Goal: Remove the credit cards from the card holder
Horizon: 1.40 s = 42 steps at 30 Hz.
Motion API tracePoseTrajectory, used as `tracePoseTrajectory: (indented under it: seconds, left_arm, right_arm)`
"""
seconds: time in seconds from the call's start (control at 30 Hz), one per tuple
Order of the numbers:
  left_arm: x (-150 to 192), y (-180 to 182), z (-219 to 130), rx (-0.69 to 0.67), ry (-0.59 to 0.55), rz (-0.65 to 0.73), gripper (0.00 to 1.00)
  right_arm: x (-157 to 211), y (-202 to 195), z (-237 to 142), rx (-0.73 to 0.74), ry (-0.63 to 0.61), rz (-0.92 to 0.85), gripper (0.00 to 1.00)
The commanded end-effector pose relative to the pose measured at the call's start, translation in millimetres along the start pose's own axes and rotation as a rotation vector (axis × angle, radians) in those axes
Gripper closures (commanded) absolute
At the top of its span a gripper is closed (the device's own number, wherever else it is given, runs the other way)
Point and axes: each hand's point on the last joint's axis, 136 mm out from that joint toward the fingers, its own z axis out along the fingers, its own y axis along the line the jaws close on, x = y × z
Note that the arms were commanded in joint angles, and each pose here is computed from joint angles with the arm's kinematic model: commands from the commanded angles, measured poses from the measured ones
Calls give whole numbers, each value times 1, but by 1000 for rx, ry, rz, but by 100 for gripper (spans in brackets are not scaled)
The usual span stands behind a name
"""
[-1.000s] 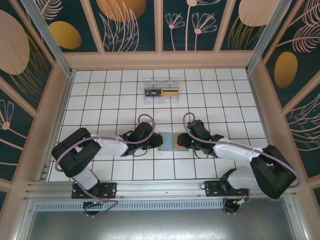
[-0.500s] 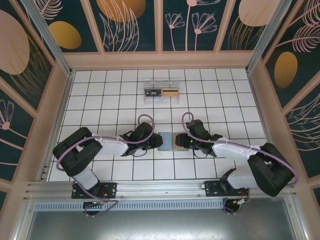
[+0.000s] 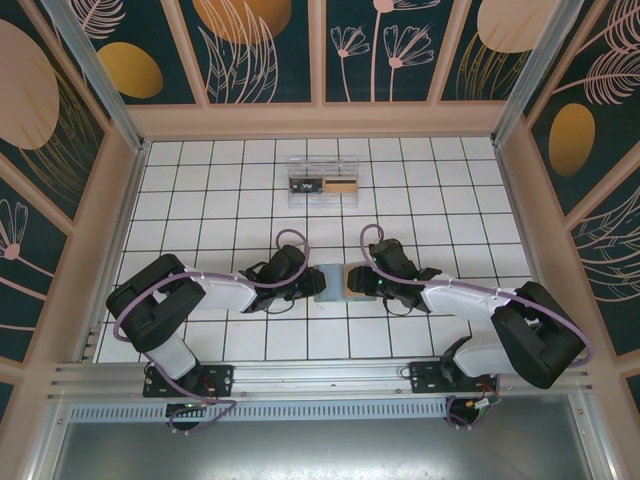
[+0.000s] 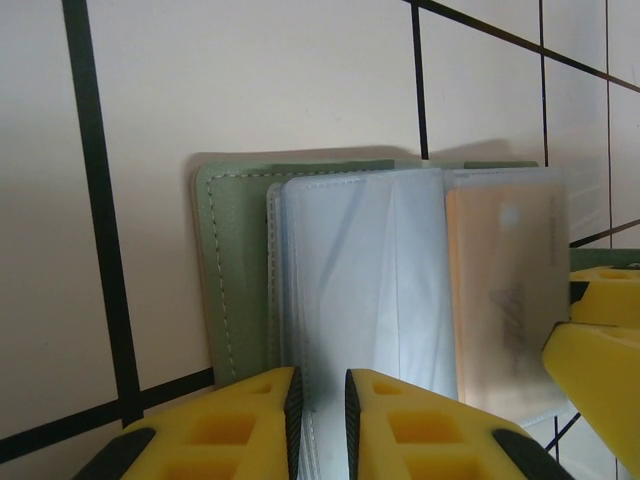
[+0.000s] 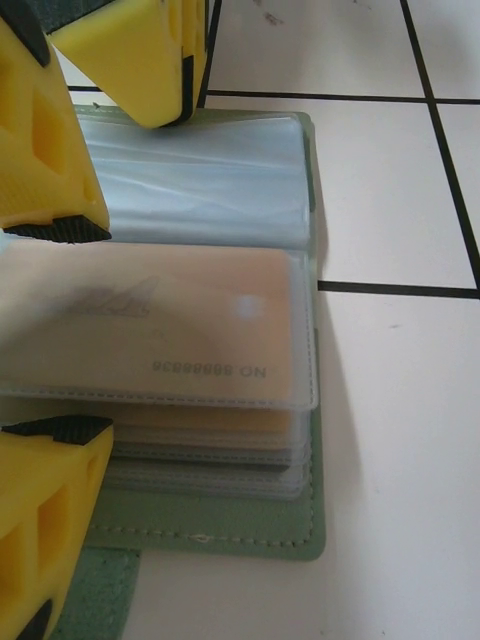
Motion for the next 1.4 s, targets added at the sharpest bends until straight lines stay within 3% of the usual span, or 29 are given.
tracePoseTrajectory:
  seconds: [0.0,0.13,0.67,1.37]
  left_arm:
    - [6,2,2,3,19,-7,78]
    - [7,2,2,3,21,-6,78]
    - [6,3,2,1,21,-7,78]
    - [8,2,2,7,27,-4,78]
  right_arm:
    - [-9,5,-10,17,-29,-8,47]
    - [-16,-6,-17,90,-64,-9,47]
    - [-2,-2,3,62,2,-24,47]
    - [-13,42,-14,17,-39,-84,47]
